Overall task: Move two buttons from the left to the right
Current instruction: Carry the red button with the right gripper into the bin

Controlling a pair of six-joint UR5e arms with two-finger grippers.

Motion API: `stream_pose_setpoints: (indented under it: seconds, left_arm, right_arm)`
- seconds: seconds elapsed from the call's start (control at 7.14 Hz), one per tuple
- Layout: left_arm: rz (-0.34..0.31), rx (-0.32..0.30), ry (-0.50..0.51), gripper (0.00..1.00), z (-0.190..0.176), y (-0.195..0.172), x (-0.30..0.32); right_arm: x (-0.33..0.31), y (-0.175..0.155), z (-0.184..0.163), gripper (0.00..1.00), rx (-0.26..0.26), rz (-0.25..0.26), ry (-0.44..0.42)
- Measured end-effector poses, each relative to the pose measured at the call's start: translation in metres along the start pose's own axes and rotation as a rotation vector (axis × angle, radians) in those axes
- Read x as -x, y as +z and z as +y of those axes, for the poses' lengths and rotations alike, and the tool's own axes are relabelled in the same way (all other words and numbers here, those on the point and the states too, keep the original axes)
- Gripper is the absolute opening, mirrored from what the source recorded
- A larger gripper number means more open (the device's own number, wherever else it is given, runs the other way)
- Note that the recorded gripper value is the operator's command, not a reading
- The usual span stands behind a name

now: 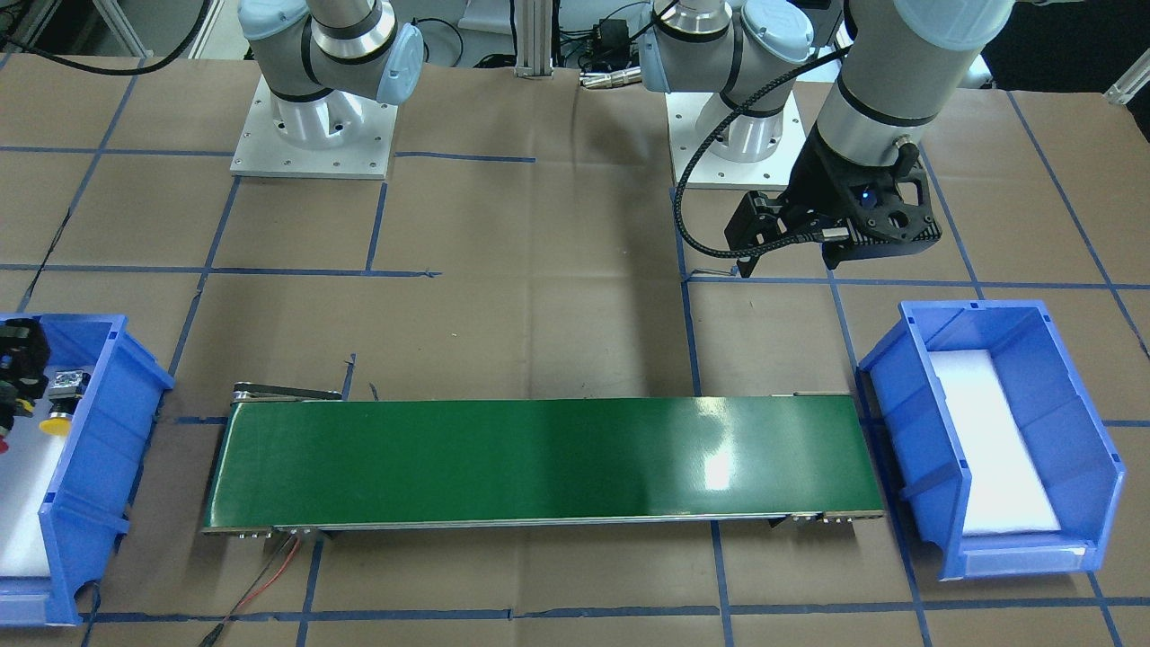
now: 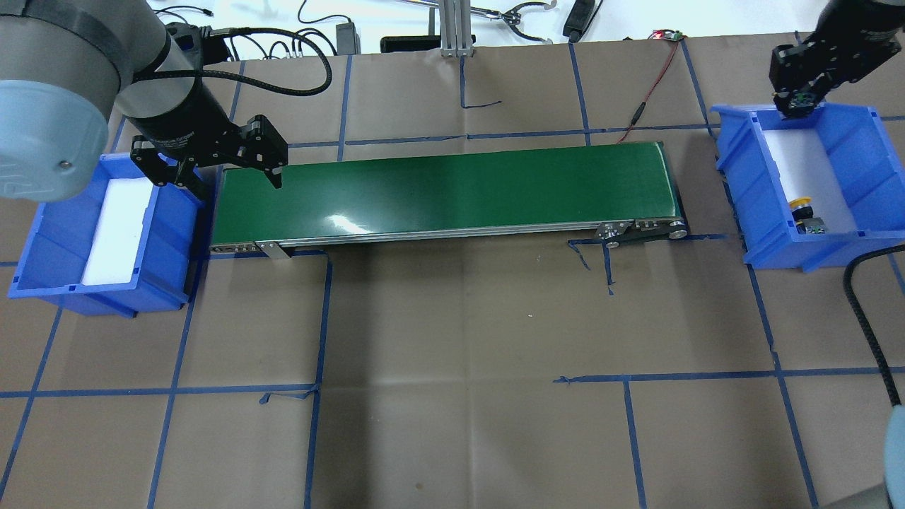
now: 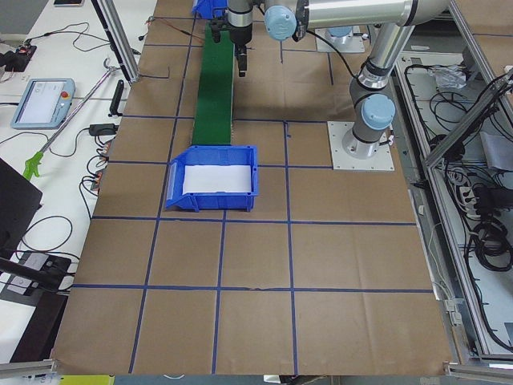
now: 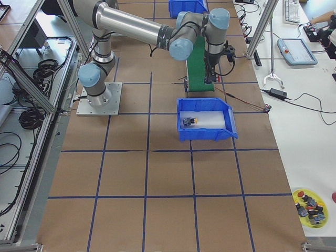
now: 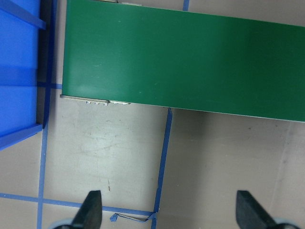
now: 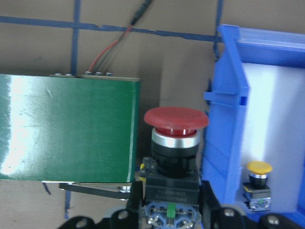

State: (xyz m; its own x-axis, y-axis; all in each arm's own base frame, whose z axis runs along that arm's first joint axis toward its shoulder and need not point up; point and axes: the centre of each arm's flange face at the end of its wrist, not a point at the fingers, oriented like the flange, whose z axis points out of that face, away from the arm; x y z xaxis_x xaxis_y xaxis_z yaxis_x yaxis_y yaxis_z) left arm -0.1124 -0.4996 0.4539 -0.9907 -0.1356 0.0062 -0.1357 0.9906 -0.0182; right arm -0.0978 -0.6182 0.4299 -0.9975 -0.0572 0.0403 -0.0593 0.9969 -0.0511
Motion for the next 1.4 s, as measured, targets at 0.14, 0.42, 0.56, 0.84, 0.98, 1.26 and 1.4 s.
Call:
stream_pose_setpoints:
  seconds: [0.14,0.42,0.56,0.84,0.98,1.26,1.4]
  left_arm:
    - [0.001,0.000,0.000,1.00,0.000,0.000,0.000]
    - [0.001,0.001,0.000,1.00,0.000,0.000,0.000]
    - [0.001,0.001,0.000,1.00,0.000,0.000,0.000]
    - [0.001,0.001,0.000,1.00,0.000,0.000,0.000]
    - [0.002,0.001,0.001,1.00,0.000,0.000,-0.001]
    - [0.002,0.001,0.001,1.00,0.000,0.001,-0.001]
    - [0.002,0.001,0.001,1.00,0.000,0.001,-0.001]
  right_arm:
    - [-0.024,0.013,-0.003,0.06,-0.007,-0.011,-0.024]
    - [-0.051,0.054,-0.016,0.07,-0.009,-0.016,-0.064]
    - [-0.062,0.074,-0.021,0.07,0.006,-0.026,-0.064]
    - [-0.087,0.120,-0.024,0.07,0.054,-0.055,-0.054]
    - [-0.092,0.140,-0.024,0.07,0.073,-0.066,-0.066]
    - [-0.095,0.175,-0.023,0.07,0.108,-0.089,-0.079]
    - [-0.095,0.188,-0.023,0.09,0.121,-0.097,-0.080]
